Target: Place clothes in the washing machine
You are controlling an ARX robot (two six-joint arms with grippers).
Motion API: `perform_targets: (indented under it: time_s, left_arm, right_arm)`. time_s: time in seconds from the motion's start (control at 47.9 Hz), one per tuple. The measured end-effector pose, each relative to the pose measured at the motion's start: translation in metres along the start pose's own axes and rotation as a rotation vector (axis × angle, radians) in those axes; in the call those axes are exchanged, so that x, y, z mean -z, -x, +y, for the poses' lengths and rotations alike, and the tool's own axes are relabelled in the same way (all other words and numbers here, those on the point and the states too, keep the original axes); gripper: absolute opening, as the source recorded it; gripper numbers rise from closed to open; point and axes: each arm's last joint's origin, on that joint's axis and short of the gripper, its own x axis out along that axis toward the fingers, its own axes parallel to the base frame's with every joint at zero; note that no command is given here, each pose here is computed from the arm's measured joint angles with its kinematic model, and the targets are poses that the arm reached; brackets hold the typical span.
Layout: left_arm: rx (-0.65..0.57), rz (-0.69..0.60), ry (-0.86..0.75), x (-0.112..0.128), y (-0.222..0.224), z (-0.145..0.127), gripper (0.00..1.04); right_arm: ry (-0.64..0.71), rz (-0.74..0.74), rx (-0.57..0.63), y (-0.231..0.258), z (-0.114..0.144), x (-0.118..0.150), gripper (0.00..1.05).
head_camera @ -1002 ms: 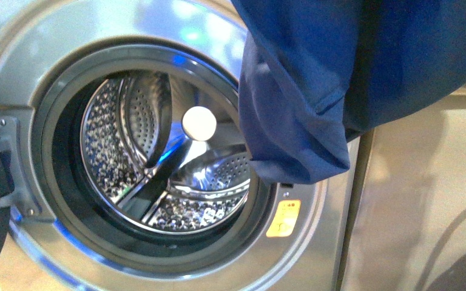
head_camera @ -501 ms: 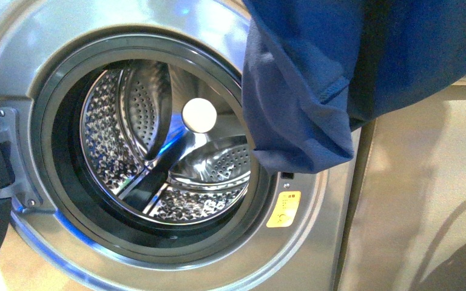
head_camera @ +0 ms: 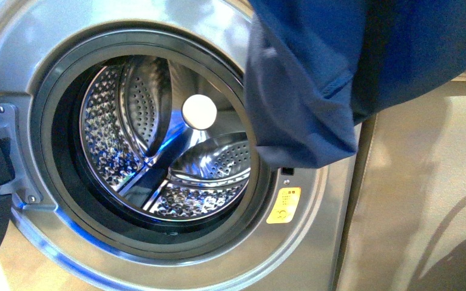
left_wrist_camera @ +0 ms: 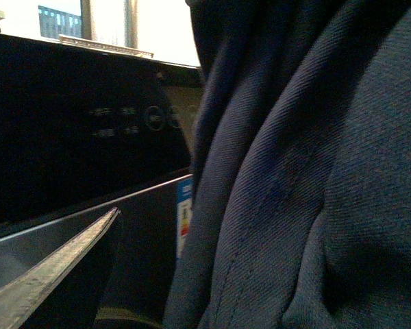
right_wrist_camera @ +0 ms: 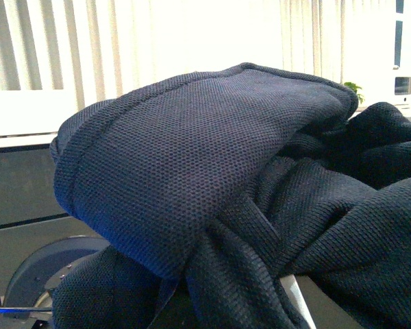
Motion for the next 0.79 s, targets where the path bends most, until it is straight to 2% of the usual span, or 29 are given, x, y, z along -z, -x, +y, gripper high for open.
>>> perform_targets:
  time_s: [0.23, 0.397, 0.605, 0.793]
  left_arm:
    - [-0.017, -0.028, -0.012, -0.005, -0.005, 0.015, 0.98]
    - [0.125, -0.061, -0.008, -0.008, -0.009, 0.006, 0.98]
    - [0.299, -0.113, 0.054, -0.004, -0.025, -0.018, 0.98]
    - [0.358, -0.119, 0.107, 0.001, -0.037, -0.033, 0.98]
  right_arm:
    - [0.000, -0.001, 0.001, 0.000, 0.000, 0.000, 0.11]
    - [0.000, 0.000, 0.001, 0.000, 0.000, 0.000, 0.11]
    - [0.000, 0.000, 0.000, 0.000, 0.000, 0.000, 0.11]
    - [0.000, 0.000, 0.000, 0.000, 0.000, 0.000, 0.11]
